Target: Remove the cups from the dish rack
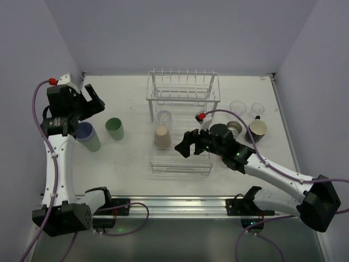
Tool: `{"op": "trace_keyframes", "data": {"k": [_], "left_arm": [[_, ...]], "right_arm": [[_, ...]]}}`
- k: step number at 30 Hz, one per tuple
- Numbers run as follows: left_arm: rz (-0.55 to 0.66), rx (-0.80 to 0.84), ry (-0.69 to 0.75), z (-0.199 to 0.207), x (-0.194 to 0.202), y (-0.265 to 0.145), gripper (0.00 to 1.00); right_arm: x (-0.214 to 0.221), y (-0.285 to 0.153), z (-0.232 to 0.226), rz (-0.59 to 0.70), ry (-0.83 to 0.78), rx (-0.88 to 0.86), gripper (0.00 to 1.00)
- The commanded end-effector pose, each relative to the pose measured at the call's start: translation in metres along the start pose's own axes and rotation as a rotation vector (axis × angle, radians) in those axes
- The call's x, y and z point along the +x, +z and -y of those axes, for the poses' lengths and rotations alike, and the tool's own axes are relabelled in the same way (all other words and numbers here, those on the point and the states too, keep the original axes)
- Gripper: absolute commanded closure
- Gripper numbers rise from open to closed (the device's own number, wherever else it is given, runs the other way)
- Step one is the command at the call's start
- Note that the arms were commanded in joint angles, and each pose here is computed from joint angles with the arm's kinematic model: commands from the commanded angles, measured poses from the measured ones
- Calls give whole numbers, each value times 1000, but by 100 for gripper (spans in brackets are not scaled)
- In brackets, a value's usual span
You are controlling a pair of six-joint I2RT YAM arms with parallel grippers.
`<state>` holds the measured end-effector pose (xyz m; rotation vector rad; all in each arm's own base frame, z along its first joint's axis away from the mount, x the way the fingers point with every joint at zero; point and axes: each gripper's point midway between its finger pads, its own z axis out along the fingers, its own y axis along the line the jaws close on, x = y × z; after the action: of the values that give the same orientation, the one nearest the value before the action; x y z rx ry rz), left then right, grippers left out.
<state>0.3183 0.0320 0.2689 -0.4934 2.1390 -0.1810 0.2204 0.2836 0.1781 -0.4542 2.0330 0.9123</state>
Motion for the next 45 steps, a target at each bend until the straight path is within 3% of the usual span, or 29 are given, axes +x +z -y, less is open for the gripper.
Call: {"op": "trace_keyframes", "data": {"k": [1, 5, 10, 14, 21, 38, 42, 43, 45], "left_arm": [[142, 342, 8, 71, -18, -41, 0], [138, 603, 72, 130, 25, -64, 0], [137, 785, 102, 145, 70, -76, 0], [105, 816, 159, 131, 111, -72, 0], [122, 812, 207, 113, 142, -64, 0], [109, 827, 202, 114, 148, -61, 3], [89, 823, 188, 114, 150, -60, 6], [80, 823, 183, 113, 152, -59, 7], [59, 835, 171, 114, 155, -60, 9]], "right_arm": [[-30, 9, -13, 74, -76, -33, 7], [-36, 25, -12, 81, -106, 12, 7], [-33, 54, -13, 58, -170, 58, 2], [-36, 70, -3, 81, -212, 111, 1], [-32, 104, 9, 29, -231, 176, 1], [-52, 143, -2, 139, -236, 184, 6], [-52, 143, -3, 161, -220, 181, 21], [-51, 141, -5, 168, -218, 181, 35], [-51, 130, -12, 198, -216, 166, 52]]}}
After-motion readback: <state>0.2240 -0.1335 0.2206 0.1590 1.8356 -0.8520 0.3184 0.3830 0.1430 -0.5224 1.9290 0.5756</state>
